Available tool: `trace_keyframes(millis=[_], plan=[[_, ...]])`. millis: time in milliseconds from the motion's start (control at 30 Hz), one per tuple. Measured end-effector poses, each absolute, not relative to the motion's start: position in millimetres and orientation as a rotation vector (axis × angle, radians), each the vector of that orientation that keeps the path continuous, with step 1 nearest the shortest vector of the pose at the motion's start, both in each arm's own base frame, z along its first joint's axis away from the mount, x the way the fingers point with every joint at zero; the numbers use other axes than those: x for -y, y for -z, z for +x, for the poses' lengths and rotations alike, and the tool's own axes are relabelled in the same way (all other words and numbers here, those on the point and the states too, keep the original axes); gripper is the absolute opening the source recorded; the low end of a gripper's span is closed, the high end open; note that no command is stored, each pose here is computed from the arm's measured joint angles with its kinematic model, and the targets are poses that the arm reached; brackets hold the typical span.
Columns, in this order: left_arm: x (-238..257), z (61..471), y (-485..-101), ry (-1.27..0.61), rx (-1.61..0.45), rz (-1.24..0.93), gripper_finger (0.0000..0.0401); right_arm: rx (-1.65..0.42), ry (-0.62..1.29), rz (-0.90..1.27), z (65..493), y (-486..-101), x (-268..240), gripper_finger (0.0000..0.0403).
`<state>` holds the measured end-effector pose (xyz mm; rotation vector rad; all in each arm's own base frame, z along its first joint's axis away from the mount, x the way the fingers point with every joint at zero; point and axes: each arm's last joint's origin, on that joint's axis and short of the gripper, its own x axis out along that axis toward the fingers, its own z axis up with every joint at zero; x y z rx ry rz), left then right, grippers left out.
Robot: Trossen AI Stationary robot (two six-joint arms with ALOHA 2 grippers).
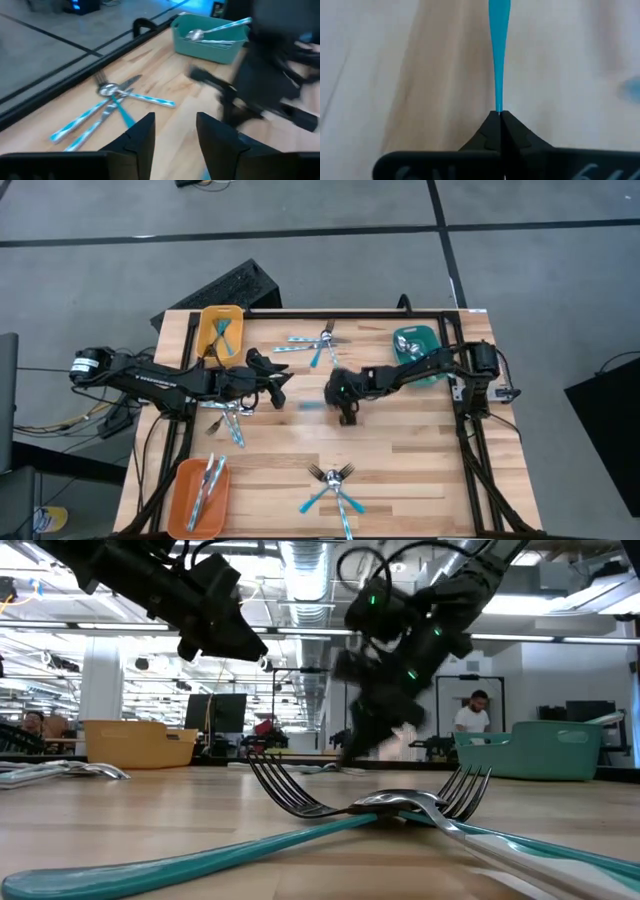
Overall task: Sort silverware by color (type)
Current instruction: Put the blue fork into the yellow bin
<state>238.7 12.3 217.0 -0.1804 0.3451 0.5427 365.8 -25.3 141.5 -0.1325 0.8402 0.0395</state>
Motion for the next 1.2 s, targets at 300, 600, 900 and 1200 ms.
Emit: trace_keyframes(millis=[300, 600, 900, 1200], plan=[[-14, 233, -211, -0.655, -0.351, -0.359, 0.0149, -0.283, 0.289, 0.104, 389, -191, 57, 0.0007], [-25, 231, -215, -0.723, -0.316, -0.322, 0.0149, -0.115, 0.248, 0.006, 395, -204, 47, 0.0007], [-24, 239, -230, -0.616, -0.228, -0.136, 0.0145, -0.098, 0.278, -0.131, 397, -209, 29, 0.0007], [-22, 238, -226, -0.547, -0.271, -0.231, 0.0114, -0.124, 0.365, -0.179, 396, -207, 31, 0.0007]])
